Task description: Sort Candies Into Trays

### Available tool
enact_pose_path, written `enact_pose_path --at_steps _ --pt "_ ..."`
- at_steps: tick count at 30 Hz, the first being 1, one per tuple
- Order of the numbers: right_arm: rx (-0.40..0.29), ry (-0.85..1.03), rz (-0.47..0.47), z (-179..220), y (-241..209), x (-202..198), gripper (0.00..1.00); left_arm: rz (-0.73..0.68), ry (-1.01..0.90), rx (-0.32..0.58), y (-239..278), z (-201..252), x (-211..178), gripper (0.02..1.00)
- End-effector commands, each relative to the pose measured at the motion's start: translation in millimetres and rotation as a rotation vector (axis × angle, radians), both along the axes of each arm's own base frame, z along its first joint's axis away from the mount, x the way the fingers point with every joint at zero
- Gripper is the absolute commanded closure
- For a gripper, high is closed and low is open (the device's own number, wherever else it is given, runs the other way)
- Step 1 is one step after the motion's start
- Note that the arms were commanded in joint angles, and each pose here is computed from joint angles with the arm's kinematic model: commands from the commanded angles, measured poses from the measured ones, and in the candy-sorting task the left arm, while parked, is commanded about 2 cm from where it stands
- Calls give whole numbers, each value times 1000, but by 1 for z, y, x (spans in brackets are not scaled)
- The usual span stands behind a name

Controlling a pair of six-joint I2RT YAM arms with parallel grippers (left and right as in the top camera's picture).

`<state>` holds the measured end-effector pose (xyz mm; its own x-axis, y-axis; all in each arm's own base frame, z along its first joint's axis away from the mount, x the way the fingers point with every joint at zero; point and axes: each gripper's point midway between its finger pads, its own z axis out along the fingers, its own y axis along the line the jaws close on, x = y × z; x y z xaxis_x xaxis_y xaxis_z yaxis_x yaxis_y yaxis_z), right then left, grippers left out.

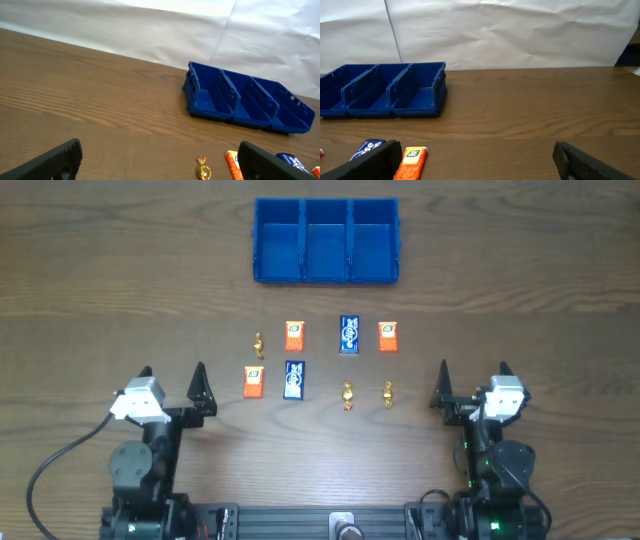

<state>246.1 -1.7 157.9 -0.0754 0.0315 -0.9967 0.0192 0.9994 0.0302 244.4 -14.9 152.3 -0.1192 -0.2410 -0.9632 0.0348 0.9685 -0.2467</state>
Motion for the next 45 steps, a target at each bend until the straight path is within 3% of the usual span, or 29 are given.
enact_pose_path --at_steps 1,24,30,38,45 --pt "-15 -1 5 -1 0 0 3 -5 50 5 -1 -16 -1 20" --pt "-15 -1 5 -1 0 0 3 29 47 9 5 -15 -1 20" --pt "-15 -1 5 -1 0 0 3 -144 73 -3 -26 20 -5 18" --pt "-15 -1 5 -1 0 0 3 -252 432 37 -59 28 25 18" --pt "-15 -1 5 -1 0 0 3 -210 909 142 -92 -59 40 18"
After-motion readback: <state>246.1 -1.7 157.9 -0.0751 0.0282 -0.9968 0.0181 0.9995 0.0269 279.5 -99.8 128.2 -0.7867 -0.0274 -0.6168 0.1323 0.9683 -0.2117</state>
